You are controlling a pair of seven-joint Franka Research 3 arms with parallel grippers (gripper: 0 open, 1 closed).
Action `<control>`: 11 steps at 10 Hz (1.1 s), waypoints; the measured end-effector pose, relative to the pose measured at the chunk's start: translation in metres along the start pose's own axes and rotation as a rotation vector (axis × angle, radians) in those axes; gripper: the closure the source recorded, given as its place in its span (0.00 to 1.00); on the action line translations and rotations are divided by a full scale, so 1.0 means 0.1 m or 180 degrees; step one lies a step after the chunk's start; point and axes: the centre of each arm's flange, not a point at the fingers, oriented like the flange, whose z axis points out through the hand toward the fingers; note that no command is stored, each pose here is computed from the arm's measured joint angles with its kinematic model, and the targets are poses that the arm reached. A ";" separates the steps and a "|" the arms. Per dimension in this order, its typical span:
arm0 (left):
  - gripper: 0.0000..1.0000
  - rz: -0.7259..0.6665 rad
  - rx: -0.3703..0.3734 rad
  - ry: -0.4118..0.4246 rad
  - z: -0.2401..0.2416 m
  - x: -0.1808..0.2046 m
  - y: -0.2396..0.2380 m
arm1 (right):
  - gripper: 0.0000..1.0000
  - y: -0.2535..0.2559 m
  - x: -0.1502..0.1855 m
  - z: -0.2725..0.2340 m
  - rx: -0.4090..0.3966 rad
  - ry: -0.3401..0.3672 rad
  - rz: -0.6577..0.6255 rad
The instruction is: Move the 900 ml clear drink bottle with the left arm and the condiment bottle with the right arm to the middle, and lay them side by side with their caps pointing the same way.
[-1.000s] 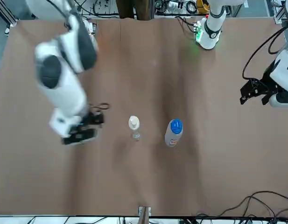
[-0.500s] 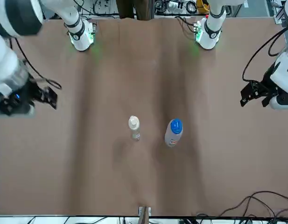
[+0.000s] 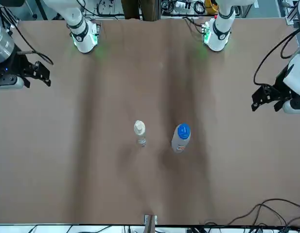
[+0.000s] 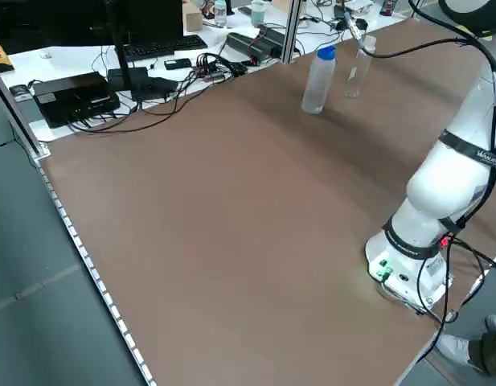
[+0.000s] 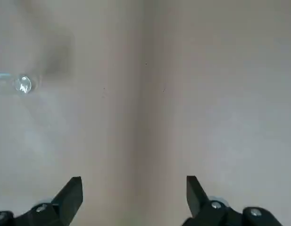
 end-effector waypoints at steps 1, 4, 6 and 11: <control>0.00 0.0000 0.0000 0.0000 0.00 0.00 0.00 | 0.02 0.02 0.01 -0.01 0.0004 0.0017 -0.0026; 0.00 0.0000 0.0000 0.0000 0.00 0.00 0.00 | 0.01 -0.01 0.01 -0.05 0.0013 0.0058 -0.0034; 0.00 0.0001 0.0000 0.0000 0.00 0.00 0.00 | 0.01 -0.01 0.00 -0.10 0.0015 0.0076 0.0026; 0.00 0.0001 0.0000 -0.0001 0.00 0.00 0.00 | 0.01 0.00 -0.01 -0.13 0.0014 0.0049 0.0064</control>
